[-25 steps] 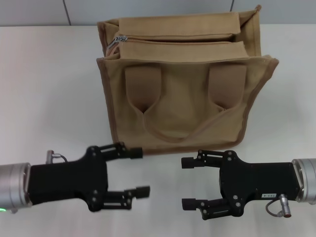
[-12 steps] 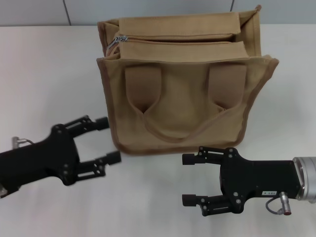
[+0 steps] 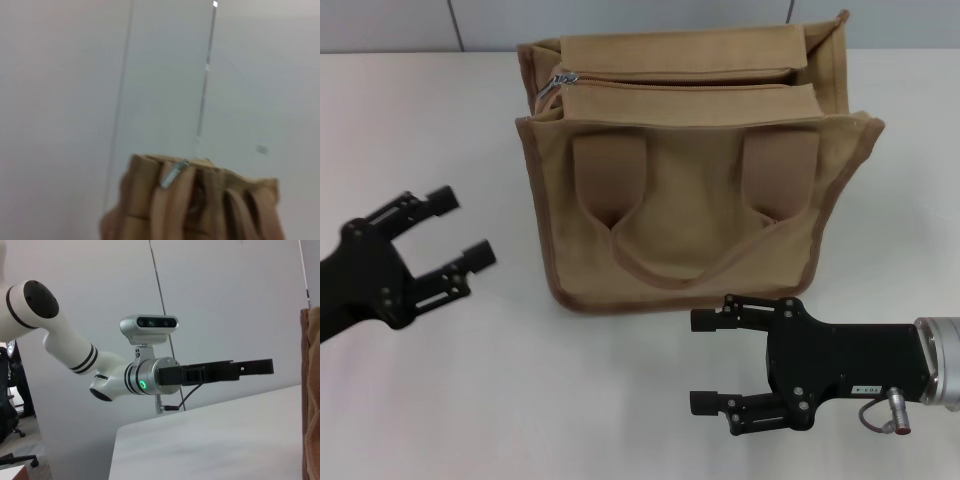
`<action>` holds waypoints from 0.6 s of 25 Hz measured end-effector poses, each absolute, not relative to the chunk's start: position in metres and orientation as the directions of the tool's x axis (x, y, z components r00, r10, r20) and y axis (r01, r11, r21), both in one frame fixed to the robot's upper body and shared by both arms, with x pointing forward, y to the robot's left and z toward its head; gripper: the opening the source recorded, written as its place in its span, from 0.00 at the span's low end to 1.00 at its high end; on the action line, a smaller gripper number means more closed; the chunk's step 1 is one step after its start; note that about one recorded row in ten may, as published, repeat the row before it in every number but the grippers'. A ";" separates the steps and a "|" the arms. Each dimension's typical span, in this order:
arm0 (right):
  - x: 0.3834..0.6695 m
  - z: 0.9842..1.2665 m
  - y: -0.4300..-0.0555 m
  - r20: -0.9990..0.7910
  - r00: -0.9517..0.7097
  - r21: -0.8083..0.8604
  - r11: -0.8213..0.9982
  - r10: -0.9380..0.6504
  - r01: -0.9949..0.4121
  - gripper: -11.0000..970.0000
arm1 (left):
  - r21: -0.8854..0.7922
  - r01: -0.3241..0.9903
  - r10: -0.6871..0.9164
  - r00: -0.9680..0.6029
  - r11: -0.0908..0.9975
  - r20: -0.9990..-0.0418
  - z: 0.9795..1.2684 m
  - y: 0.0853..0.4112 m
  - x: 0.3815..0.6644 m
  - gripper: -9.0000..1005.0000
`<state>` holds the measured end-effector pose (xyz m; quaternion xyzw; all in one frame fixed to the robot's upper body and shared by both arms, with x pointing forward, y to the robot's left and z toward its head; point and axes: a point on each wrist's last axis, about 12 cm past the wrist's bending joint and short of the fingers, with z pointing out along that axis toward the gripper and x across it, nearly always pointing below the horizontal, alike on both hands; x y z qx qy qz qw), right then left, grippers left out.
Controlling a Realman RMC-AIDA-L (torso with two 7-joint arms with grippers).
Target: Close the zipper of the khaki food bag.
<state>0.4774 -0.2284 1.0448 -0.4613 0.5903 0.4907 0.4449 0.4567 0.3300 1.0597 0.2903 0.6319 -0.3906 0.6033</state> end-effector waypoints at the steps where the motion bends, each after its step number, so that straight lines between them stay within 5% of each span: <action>1: 0.478 1.045 -0.228 -0.978 -0.178 0.168 0.093 -0.108 -0.981 0.83 | -0.139 0.828 -0.111 -0.094 0.543 -0.989 1.060 0.332 0.456 0.79; 15: 0.480 1.046 -0.229 -0.980 -0.171 0.160 0.100 -0.105 -0.982 0.82 | -0.117 0.718 -0.129 -0.039 0.686 -0.991 1.055 0.336 0.465 0.78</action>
